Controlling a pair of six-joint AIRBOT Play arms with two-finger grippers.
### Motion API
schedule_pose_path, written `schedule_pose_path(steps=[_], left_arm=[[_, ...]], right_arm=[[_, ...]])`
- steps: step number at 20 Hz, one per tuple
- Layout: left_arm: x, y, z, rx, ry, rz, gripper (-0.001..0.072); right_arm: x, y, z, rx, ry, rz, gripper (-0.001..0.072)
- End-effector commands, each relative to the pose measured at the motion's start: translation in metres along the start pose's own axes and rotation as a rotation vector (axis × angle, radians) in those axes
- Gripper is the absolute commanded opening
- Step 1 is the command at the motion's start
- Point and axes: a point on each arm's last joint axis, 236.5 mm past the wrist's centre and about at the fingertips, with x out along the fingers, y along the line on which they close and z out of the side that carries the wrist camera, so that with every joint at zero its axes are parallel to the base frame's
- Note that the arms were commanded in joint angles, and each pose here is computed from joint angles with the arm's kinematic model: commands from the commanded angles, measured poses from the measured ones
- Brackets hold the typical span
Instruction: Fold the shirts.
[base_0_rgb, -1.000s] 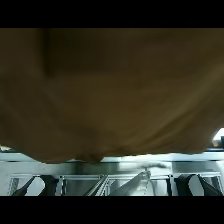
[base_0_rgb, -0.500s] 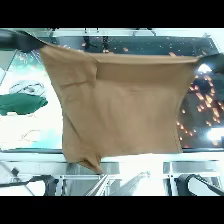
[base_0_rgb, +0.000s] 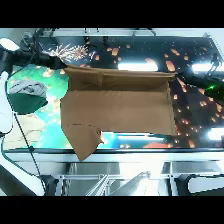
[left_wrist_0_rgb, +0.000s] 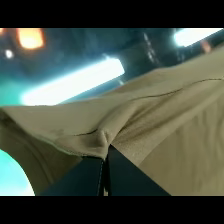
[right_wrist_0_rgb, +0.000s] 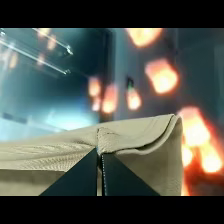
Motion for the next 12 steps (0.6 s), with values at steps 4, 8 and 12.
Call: schedule_pose_path(steps=[4, 8, 12], left_arm=[[0.041, 0.023, -0.058, -0.107, 0.106, 0.006, 0.0014], [0.053, 0.031, -0.096, -0.156, 0.187, 0.017, 0.0012], [0.059, 0.036, -0.125, -0.191, 0.258, 0.035, 0.0013]], right_arm=[[0.021, -0.039, -0.076, -0.011, 0.251, -0.031, 0.0015], [0.018, -0.050, -0.104, -0.017, 0.359, -0.052, 0.0015], [0.016, -0.045, -0.110, -0.007, 0.381, -0.030, 0.0019]])
